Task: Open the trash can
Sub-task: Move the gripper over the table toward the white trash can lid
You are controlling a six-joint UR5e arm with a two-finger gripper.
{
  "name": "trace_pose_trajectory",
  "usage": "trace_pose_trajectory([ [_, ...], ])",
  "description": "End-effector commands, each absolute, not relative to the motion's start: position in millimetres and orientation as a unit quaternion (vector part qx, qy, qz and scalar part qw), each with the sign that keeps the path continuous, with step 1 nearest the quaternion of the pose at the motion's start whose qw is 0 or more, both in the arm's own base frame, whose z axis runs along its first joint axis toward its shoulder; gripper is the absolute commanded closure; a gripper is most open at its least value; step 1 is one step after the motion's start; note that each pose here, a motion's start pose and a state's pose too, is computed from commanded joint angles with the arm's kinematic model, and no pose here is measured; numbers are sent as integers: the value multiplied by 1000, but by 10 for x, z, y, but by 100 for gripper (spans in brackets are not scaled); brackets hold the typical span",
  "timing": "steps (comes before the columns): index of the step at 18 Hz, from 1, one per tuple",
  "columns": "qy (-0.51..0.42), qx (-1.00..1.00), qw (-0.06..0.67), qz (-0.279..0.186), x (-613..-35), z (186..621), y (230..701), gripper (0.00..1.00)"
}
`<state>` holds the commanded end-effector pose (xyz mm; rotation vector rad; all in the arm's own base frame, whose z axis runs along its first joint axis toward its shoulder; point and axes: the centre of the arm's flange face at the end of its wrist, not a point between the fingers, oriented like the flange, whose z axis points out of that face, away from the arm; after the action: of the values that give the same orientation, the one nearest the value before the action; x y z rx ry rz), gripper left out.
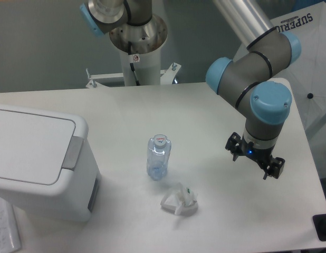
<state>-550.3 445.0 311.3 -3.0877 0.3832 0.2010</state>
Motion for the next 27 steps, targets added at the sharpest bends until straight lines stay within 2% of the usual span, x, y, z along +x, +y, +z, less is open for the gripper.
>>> trace_pose_trajectory([
  [9,112,-992,45,46,-5328,3036,4484,0],
  [12,15,-994,95,48,-5247,3288,4515,0],
  [15,-86,-985,148,27,-5173,3501,4634,0],
  [19,-104,-966,236,-31,-5044,3720,4776,0],
  [21,-142,-950,273,-52,-4976,3965,4780,0],
  [23,-154,-944,285,-58,-4932,4091,4848,0],
  [27,-139,-944,293,-66,-4415,4349,5183,0],
])
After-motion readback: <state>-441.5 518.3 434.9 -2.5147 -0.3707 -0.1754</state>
